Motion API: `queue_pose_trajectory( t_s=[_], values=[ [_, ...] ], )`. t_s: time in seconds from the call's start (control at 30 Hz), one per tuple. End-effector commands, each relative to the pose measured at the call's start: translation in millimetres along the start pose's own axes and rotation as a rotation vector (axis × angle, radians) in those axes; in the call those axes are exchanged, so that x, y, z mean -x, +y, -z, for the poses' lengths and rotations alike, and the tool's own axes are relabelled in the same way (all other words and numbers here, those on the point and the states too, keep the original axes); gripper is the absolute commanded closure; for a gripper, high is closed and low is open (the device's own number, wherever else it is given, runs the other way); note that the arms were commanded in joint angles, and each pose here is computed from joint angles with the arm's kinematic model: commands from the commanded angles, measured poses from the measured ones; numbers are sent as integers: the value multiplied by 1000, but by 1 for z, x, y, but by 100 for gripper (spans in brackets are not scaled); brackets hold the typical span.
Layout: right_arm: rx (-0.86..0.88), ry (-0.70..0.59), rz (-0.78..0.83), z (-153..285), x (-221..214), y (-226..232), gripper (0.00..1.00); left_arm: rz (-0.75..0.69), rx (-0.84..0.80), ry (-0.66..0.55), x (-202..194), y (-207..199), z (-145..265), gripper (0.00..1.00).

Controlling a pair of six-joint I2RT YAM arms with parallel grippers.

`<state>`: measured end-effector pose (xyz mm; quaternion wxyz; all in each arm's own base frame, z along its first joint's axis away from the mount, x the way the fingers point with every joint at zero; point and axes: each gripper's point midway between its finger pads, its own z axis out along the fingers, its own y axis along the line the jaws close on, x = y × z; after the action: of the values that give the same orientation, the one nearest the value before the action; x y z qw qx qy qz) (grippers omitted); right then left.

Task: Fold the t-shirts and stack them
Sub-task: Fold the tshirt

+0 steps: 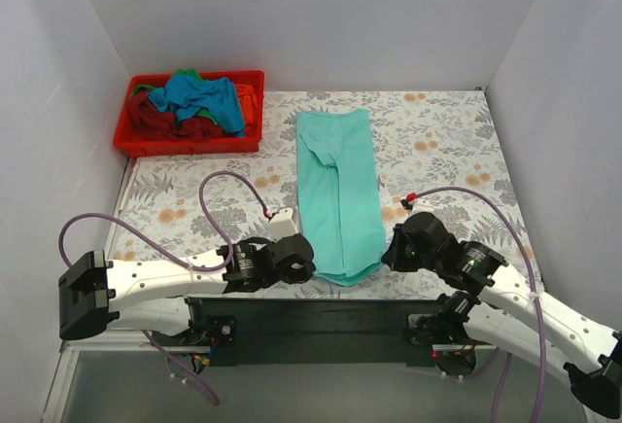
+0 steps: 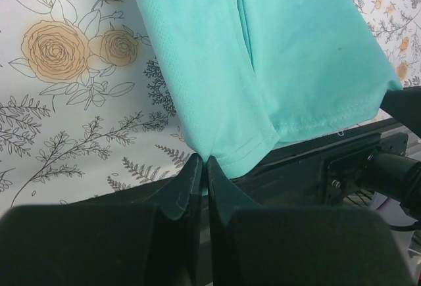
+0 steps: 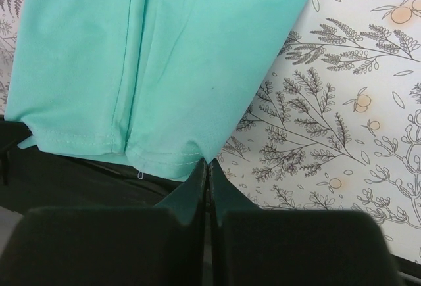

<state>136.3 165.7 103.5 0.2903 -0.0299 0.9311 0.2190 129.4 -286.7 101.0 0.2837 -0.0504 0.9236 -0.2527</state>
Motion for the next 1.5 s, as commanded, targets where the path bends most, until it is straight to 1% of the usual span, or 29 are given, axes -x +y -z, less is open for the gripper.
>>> queue_pose_trajectory(
  t_s=[0.0, 0.37, 0.5, 0.67, 0.73, 0.83, 0.9, 0.93, 0.97, 1.03, 1.13, 1.3, 1.47],
  values=[
    [37, -14, -6, 19, 8, 9, 99, 7, 11, -29, -2, 3, 8, 100],
    [84, 42, -5, 50, -3, 12, 99, -2, 15, 30, -27, 0, 43, 100],
    [97, 57, -6, 61, -4, 13, 99, -2, -7, 56, -38, -8, 56, 100],
    [111, 33, -19, 68, 0, 16, 99, 8, -50, 52, -43, -24, 52, 100],
    [108, 23, -30, 66, 4, 17, 99, 19, -69, 19, -38, -32, 49, 100],
    [114, 6, -35, 63, 9, 20, 99, 42, -65, -50, -26, -33, 44, 100],
    [125, -11, -36, 59, 13, 25, 99, 48, -71, -75, -17, -33, 39, 100],
    [126, -9, -36, 57, 13, 25, 99, 64, -107, -63, -16, -42, 39, 100],
    [130, -13, -35, 54, 16, 28, 99, 42, -117, -63, -13, -43, 36, 100],
    [132, -11, -35, 49, 16, 30, 99, 57, -121, -68, -5, -45, 30, 100],
    [132, -34, -40, 43, 22, 32, 99, 59, -102, -89, 6, -38, 26, 100],
    [106, -89, -59, 34, 35, 32, 99, 91, -131, -109, 26, -31, 22, 100],
    [104, -158, -84, 26, 49, 34, 99, 86, -134, -134, 35, -25, 19, 100]
  ],
)
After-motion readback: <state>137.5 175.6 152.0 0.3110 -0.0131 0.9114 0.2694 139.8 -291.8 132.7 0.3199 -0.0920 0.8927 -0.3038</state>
